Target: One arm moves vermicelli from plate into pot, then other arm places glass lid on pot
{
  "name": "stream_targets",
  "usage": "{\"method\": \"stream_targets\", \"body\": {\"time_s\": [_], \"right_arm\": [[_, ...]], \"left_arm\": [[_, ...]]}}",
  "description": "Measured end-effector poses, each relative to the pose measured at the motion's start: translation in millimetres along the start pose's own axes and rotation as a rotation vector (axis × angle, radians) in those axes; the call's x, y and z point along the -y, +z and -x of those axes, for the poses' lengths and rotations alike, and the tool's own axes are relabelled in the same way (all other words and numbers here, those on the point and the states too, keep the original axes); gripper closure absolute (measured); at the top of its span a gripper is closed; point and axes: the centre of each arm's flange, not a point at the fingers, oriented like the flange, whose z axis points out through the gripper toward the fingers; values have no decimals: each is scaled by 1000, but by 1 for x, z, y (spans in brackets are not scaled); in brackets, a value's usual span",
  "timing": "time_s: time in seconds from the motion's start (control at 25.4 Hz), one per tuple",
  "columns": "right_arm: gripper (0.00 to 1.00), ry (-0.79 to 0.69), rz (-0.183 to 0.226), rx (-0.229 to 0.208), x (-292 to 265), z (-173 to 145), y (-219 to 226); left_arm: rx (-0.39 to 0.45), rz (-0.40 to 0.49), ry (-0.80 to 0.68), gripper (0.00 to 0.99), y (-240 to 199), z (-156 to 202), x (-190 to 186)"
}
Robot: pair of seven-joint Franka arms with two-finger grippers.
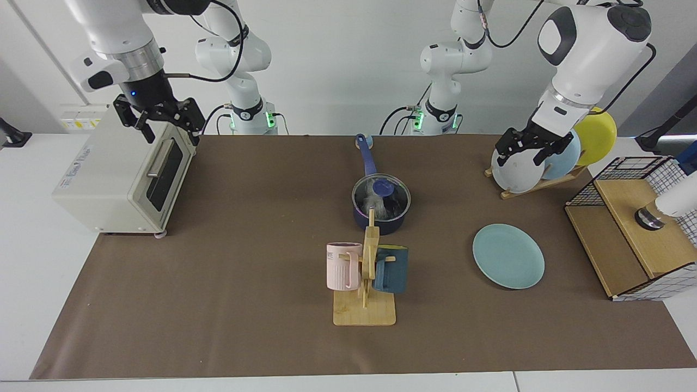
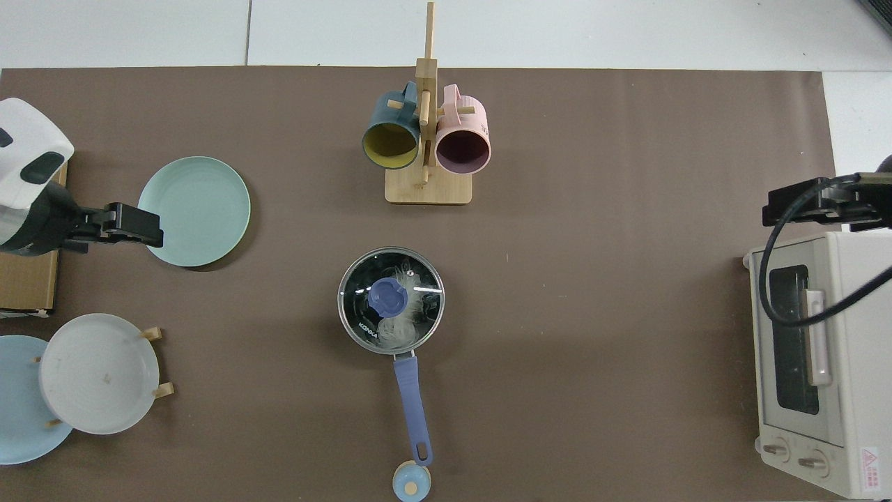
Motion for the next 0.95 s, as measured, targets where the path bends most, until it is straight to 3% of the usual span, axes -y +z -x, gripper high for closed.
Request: {"method": "stream_targets", "body": {"time_s": [0.35,0.95], "right_arm": [[0,16,2,14,-13,33,7],[0,14,-10,18,-17,35,13]], "left_arm": [[0,0,0,0,0,0,0],[0,0,0,0,0,0,0]]}}
